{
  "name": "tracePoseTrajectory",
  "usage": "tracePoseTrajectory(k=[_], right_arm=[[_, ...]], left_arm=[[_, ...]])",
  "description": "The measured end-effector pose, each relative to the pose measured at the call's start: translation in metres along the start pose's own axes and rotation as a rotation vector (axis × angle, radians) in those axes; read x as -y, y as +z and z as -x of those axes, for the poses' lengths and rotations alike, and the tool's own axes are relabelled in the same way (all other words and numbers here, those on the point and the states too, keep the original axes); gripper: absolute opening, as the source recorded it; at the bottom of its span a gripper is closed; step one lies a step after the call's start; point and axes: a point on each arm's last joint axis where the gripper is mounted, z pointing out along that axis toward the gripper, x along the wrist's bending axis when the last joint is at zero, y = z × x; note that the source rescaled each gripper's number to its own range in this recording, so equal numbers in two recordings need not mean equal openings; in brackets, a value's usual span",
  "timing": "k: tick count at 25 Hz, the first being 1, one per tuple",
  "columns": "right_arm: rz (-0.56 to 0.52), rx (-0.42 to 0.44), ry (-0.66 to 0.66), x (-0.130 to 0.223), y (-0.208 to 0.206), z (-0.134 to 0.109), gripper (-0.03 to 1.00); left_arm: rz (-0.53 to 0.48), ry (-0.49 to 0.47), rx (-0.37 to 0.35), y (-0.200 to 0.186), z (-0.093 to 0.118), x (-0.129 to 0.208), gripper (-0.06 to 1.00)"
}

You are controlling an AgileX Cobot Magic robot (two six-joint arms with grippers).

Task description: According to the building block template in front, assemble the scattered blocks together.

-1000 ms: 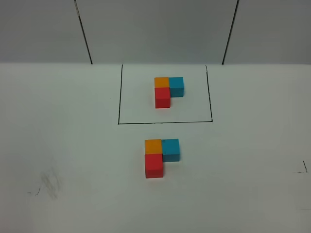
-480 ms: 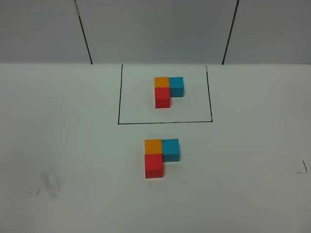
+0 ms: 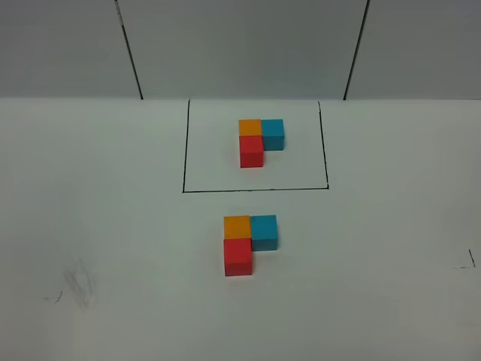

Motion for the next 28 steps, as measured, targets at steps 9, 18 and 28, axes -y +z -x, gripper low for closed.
tracePoseTrajectory(k=[9, 18, 28], right_arm=[[-0.106, -0.031, 0.059, 0.02, 0.015, -0.005, 0.94], [-0.152, -0.063, 0.103, 0.026, 0.018, -0.008, 0.85], [-0.146, -0.101, 0.131, 0.025, 0.018, -0.012, 0.45]], left_arm=[[0.0, 0.002, 0.0, 0.0, 0.0, 0.0, 0.64], [0.0, 0.002, 0.0, 0.0, 0.0, 0.0, 0.64], [0.0, 0.002, 0.0, 0.0, 0.0, 0.0, 0.64]])
